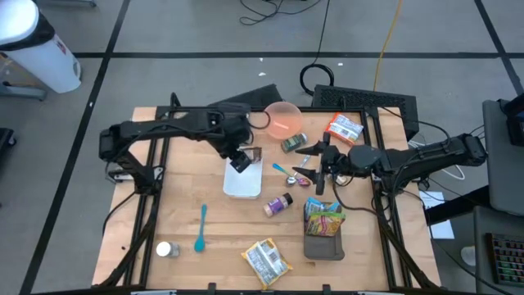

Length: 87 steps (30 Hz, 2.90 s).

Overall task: Pick & Place Food Item
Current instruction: Put the brown seasoning bottle into the white bin

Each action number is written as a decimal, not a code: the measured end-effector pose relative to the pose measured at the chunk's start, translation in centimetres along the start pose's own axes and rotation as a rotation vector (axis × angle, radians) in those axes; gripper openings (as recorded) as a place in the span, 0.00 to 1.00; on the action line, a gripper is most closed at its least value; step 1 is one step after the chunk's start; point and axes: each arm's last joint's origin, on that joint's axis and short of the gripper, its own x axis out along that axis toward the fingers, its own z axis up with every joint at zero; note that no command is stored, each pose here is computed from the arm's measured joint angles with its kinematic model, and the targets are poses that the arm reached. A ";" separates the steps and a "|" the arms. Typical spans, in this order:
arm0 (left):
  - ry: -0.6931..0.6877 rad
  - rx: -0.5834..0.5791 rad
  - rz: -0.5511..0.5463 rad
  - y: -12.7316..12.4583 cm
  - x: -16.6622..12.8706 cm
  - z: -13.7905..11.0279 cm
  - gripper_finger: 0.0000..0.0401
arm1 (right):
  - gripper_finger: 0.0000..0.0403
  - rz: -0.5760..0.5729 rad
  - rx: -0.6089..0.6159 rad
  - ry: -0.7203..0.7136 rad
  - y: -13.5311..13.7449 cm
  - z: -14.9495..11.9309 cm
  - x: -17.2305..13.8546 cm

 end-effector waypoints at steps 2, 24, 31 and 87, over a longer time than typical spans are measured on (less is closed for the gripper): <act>0.032 0.019 0.047 0.0 1.0 0.0 0.49 | 0.63 -0.001 0.013 0.017 0.0 -0.2 0.0; 0.181 0.149 0.181 0.7 6.7 0.7 0.49 | 0.63 -0.020 0.156 0.130 -0.2 -2.7 0.0; 0.225 0.169 0.233 1.6 7.5 0.8 0.49 | 0.63 -0.024 0.192 0.140 -0.2 -3.2 0.0; 0.177 -0.552 0.233 2.4 8.6 1.6 0.49 | 0.63 0.015 0.181 0.153 -0.3 -3.2 0.0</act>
